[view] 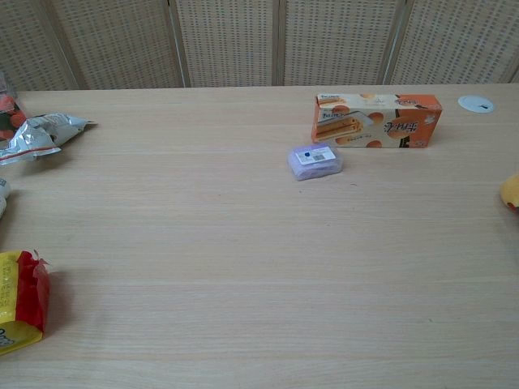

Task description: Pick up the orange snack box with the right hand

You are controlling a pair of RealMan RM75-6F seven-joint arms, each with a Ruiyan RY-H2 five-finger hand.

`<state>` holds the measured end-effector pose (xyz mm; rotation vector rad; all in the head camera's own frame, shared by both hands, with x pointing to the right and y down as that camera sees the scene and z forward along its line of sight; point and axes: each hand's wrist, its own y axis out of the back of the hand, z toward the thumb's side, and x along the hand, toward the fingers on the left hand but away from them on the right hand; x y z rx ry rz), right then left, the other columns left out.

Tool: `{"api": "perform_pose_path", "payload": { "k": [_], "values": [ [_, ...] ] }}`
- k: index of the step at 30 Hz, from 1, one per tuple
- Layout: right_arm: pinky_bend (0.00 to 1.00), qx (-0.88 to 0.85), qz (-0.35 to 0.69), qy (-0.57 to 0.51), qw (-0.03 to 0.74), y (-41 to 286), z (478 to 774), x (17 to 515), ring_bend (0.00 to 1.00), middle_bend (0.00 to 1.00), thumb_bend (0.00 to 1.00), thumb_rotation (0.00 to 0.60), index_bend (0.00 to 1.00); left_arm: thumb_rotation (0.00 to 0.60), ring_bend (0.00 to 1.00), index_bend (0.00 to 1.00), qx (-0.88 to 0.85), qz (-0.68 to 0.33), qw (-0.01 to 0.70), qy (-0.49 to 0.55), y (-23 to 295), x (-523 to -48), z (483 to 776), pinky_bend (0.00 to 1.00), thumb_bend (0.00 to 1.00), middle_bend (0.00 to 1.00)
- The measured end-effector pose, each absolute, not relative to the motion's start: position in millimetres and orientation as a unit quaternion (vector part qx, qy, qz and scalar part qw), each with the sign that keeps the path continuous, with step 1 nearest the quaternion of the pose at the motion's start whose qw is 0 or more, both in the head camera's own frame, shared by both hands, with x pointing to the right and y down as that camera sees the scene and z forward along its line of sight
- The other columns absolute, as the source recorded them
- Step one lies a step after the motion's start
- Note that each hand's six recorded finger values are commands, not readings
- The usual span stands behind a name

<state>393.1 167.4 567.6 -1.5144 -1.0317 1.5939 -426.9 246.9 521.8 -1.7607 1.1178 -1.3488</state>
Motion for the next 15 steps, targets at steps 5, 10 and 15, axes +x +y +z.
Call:
{"api": "perform_pose_path", "payload": {
  "k": [5, 10, 15],
  "values": [
    [0.0, -0.587, 0.614, -0.398, 0.347, 169.2, 568.0, 392.8, 0.0, 0.0, 0.14, 0.596, 0.0, 0.6, 0.0, 0.12, -0.673, -0.513, 0.323, 0.425, 247.4, -425.7, 522.4, 0.0, 0.23, 0.07],
    [0.0, -0.591, 0.608, -0.397, 0.351, 168.9, 565.4, 390.0, 0.0, 0.0, 0.14, 0.596, 0.0, 0.6, 0.0, 0.12, -0.672, -0.511, 0.325, 0.426, 247.4, -425.8, 520.8, 0.0, 0.22, 0.07],
    [0.0, -0.597, 0.601, -0.393, 0.357, 166.5, 565.5, 384.1, 0.0, 0.0, 0.14, 0.596, 0.0, 0.6, 0.0, 0.12, -0.673, -0.51, 0.327, 0.425, 246.3, -425.8, 520.9, 0.0, 0.22, 0.07]
  ]
}}
